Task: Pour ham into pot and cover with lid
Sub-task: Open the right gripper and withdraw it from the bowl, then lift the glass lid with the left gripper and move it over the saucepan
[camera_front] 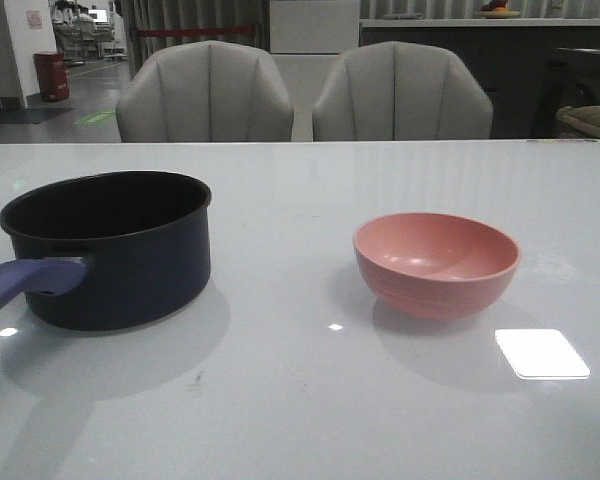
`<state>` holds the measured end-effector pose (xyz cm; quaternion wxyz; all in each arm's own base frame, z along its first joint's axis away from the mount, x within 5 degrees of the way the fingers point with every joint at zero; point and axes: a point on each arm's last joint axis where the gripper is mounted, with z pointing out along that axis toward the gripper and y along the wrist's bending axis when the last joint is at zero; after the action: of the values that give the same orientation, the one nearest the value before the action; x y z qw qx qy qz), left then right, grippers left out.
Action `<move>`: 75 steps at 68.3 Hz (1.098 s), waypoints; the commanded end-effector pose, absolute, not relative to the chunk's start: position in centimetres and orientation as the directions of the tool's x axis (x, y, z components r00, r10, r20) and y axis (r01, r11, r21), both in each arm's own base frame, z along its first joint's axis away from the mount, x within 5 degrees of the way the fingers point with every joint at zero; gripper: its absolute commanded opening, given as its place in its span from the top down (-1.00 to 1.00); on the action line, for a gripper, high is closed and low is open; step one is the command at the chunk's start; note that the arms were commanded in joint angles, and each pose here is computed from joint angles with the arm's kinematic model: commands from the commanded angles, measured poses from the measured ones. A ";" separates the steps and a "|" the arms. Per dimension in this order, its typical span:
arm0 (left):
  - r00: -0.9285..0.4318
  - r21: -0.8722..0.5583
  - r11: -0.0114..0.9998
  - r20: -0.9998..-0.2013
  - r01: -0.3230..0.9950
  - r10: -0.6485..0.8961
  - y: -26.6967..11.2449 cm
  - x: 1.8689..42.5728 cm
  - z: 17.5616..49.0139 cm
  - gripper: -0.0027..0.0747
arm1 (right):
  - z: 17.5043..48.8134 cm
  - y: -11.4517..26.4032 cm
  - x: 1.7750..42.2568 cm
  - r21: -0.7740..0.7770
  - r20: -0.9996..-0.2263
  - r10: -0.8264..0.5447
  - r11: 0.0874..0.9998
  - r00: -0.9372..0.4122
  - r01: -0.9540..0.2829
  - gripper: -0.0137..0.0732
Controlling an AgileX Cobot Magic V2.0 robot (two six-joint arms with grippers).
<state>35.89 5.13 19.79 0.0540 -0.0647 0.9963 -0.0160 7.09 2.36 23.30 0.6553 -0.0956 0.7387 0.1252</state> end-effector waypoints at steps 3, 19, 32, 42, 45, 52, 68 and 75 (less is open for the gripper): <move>-0.958 -0.038 0.994 -0.263 -0.104 -0.110 5.2 36.6 25.6 0.21 | 25.0 2.2 7.2 0.039 -0.999 0.036 0.954 -0.017 -0.296 0.35; -0.881 -0.052 0.996 -0.465 -0.073 -0.089 4.2 37.2 32.7 0.21 | 25.0 2.2 7.2 0.039 -0.999 0.036 0.954 -0.017 -0.296 0.35; -0.852 -0.091 0.995 -0.524 0.043 -0.011 -0.2 37.7 35.6 0.21 | 25.0 2.2 7.2 0.039 -0.999 0.036 0.954 -0.017 -0.296 0.35; -0.847 -0.090 0.984 -0.525 0.155 0.085 -4.3 37.4 35.7 0.21 | 25.0 2.2 7.2 0.039 -0.999 0.036 0.954 -0.017 -0.296 0.35; -0.843 -0.086 0.979 -0.526 0.187 0.115 -5.3 37.3 35.7 0.21 | 25.0 2.2 7.2 0.039 -0.999 0.036 0.954 -0.017 -0.296 0.35; -0.829 -0.075 0.959 -0.524 0.275 0.197 -8.1 36.9 35.5 0.21 | 25.0 2.2 7.2 0.039 -0.999 0.036 0.954 -0.017 -0.296 0.35; -0.822 -0.050 0.932 -0.490 0.360 0.291 -11.4 36.6 34.6 0.20 | 25.0 2.2 7.2 0.039 -0.999 0.036 0.954 -0.017 -0.296 0.35; -0.845 -0.058 0.928 -0.436 0.369 0.309 -11.8 36.9 33.9 0.20 | 25.0 2.2 7.2 0.039 -0.999 0.036 0.954 -0.017 -0.296 0.35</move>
<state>37.16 -11.39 31.46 0.1807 0.1699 0.9665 -0.0654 7.09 2.36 23.30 0.6556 -0.0963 0.7385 0.1244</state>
